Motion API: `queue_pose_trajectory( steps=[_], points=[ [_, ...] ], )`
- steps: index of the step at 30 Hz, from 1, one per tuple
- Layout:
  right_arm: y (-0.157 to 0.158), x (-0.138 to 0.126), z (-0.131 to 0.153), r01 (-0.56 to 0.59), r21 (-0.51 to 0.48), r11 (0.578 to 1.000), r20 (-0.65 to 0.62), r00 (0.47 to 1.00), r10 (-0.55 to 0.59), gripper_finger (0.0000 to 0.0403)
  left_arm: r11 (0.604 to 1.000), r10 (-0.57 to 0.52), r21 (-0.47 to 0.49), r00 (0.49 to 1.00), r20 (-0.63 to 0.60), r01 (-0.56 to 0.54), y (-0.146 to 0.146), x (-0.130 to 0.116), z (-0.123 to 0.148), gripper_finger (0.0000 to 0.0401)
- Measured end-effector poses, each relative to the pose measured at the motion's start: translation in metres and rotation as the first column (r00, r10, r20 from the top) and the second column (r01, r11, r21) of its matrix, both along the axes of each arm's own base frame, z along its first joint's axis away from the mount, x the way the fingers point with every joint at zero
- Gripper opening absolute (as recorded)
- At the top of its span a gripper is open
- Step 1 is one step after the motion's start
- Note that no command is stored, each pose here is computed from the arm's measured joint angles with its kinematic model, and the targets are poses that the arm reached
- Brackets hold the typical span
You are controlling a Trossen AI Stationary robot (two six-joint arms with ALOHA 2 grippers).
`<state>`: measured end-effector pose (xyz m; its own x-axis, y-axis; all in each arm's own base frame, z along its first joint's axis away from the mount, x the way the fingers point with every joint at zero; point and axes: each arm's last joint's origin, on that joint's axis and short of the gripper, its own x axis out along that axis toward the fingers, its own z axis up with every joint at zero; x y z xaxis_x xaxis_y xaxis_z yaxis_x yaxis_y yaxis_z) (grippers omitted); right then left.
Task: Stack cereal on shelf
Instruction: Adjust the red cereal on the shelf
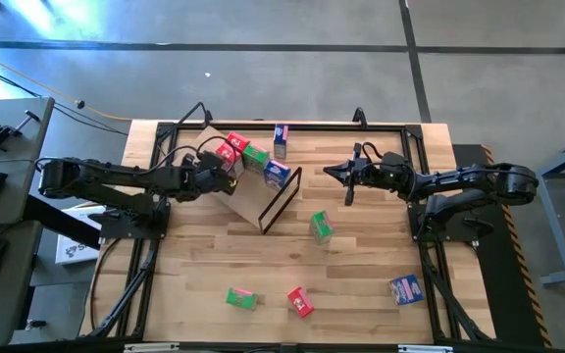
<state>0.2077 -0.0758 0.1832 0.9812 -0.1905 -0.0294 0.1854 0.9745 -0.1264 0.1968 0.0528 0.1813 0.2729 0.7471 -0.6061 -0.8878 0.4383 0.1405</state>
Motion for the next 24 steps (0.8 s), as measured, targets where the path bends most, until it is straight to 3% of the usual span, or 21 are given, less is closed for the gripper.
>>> queue_pose_trajectory(
  steps=[9,24],
  points=[
    [0.0,0.0,0.0,0.0,-0.001,1.0,-0.001,1.0,0.0,0.0,0.979,-0.092,-0.176,0.994,0.05,0.099,-0.01,0.003,-0.004,0.0],
    [0.0,0.0,-0.001,0.0,0.002,1.0,-0.013,1.0,0.0,0.0,0.985,-0.069,-0.156,0.998,-0.002,0.068,-0.008,0.011,-0.018,0.0001]
  ],
)
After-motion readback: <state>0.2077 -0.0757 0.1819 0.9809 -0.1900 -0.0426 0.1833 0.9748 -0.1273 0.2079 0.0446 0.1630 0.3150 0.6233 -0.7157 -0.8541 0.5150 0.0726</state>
